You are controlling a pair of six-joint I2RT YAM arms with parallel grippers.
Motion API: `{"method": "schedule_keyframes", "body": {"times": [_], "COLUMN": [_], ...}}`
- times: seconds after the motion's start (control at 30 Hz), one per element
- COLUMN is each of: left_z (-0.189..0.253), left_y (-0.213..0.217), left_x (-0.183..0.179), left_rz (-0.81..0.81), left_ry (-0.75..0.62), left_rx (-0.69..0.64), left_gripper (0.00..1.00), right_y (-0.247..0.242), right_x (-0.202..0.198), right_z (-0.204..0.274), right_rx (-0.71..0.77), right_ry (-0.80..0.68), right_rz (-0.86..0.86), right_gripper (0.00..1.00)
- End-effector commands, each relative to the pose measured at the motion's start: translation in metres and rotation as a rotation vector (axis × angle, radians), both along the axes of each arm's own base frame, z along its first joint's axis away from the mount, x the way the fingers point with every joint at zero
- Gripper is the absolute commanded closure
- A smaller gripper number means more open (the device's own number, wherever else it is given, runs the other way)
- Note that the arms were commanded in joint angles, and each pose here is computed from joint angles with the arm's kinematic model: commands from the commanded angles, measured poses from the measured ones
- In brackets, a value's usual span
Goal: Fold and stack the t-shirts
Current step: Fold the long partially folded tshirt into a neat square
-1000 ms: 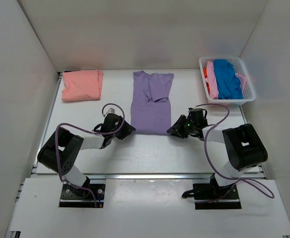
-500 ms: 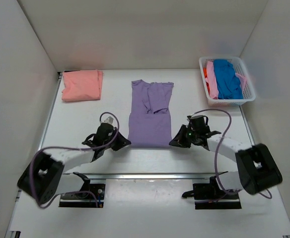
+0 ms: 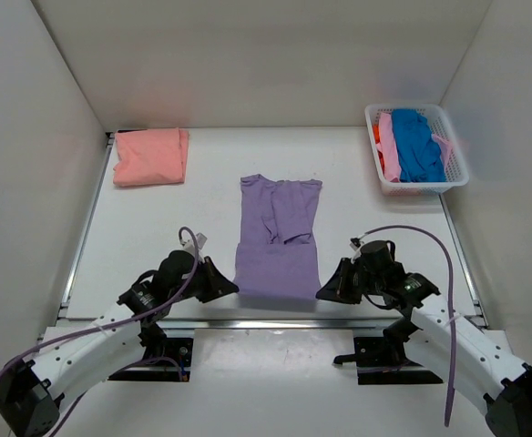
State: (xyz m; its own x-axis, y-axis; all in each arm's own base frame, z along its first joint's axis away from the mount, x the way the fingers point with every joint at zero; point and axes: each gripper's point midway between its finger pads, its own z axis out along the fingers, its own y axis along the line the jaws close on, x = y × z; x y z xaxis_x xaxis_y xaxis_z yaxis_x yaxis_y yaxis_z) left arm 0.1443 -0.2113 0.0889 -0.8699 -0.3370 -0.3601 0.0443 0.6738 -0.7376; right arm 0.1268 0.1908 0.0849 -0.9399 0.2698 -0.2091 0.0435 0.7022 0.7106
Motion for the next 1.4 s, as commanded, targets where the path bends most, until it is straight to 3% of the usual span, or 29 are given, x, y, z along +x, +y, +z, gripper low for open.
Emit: {"method": "schedule_keyframes", "body": {"times": [0.0, 0.17, 0.3, 0.5, 0.63, 0.67, 0.7, 0.73, 0.77, 0.8, 0.83, 0.87, 0.97, 1.0, 1.13, 1.37], "left_z": [0.001, 0.020, 0.067, 0.102, 0.090, 0.081, 0.051, 0.075, 0.067, 0.061, 0.064, 0.062, 0.057, 0.053, 0.033, -0.004], "left_y": [0.008, 0.009, 0.008, 0.023, 0.005, 0.000, 0.000, -0.006, -0.007, -0.004, 0.000, -0.001, 0.006, 0.010, 0.018, 0.000], "left_x": [-0.002, 0.019, 0.064, 0.170, 0.255, 0.281, 0.300, 0.329, 0.357, 0.379, 0.392, 0.401, 0.400, 0.393, 0.365, 0.348], "left_rz": [0.027, 0.042, 0.074, 0.190, 0.156, 0.137, 0.142, 0.141, 0.150, 0.176, 0.185, 0.197, 0.217, 0.217, 0.220, 0.157], "left_ry": [0.019, -0.042, -0.152, -0.281, -0.299, -0.285, -0.230, -0.304, -0.309, -0.304, -0.334, -0.339, -0.352, -0.340, -0.332, -0.282], "left_rx": [-0.013, -0.007, -0.020, -0.017, 0.005, 0.004, 0.025, -0.005, -0.024, -0.041, -0.070, -0.118, -0.215, -0.216, -0.135, -0.006], "left_gripper": [1.00, 1.00, 1.00, 1.00, 1.00, 0.97, 0.81, 0.74, 0.73, 0.70, 0.56, 0.50, 0.39, 0.40, 0.46, 0.35], "right_y": [-0.009, -0.006, -0.006, -0.028, -0.036, -0.037, -0.041, -0.044, -0.045, -0.048, -0.049, -0.049, -0.057, -0.051, -0.053, -0.052], "right_x": [-0.013, 0.003, 0.039, 0.147, 0.236, 0.266, 0.295, 0.309, 0.335, 0.353, 0.362, 0.375, 0.388, 0.386, 0.372, 0.358], "right_z": [-0.006, 0.010, 0.044, 0.062, 0.079, 0.074, 0.067, 0.061, 0.037, 0.046, 0.031, 0.039, 0.032, 0.031, 0.020, 0.003], "right_rx": [-0.004, 0.033, 0.058, 0.013, -0.017, -0.024, -0.034, -0.053, -0.070, -0.096, -0.115, -0.141, -0.189, -0.189, -0.183, -0.183], "right_ry": [0.068, 0.032, -0.048, -0.127, -0.234, -0.242, -0.243, -0.245, -0.226, -0.265, -0.249, -0.286, -0.286, -0.294, -0.289, -0.255], "right_rz": [-0.030, -0.030, -0.018, -0.077, -0.099, -0.107, -0.115, -0.120, -0.119, -0.129, -0.128, -0.134, -0.154, -0.144, -0.143, -0.108], "right_gripper": [1.00, 1.00, 1.00, 1.00, 0.99, 1.00, 0.94, 0.90, 0.86, 0.81, 0.77, 0.75, 0.71, 0.69, 0.62, 0.60]}}
